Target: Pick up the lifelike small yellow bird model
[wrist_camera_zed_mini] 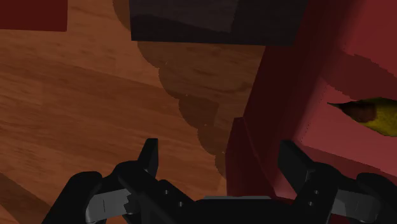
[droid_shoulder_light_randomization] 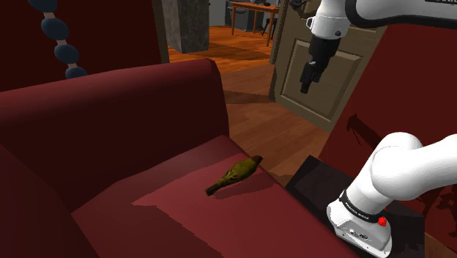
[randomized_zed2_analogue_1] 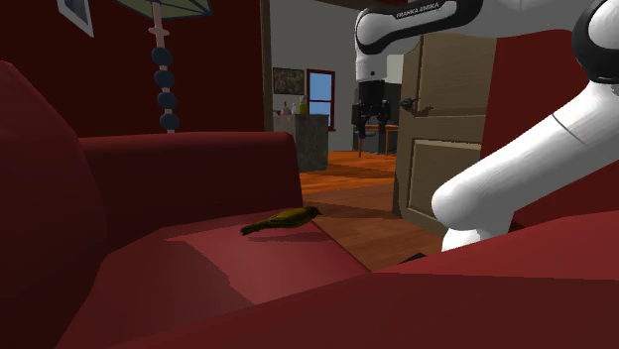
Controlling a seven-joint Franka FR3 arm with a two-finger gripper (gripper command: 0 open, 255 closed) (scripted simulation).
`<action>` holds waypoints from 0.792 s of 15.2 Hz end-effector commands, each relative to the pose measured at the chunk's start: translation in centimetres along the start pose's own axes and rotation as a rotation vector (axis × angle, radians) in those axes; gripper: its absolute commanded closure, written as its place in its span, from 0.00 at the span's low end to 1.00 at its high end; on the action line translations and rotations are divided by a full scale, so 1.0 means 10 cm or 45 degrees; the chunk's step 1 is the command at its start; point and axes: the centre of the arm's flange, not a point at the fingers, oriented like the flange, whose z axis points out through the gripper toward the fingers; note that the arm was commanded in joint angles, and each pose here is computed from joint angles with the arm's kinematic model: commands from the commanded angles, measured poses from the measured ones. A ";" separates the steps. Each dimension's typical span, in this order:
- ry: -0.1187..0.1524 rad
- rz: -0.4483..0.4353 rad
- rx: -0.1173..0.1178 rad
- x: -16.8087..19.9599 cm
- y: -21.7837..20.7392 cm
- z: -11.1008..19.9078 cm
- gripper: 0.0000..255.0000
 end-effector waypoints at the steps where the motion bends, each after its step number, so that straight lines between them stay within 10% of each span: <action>1: 0.000 0.000 0.000 0.00 0.00 0.00 0.00; 12: 0.091 -0.517 -0.068 0.39 -1.30 0.55 0.00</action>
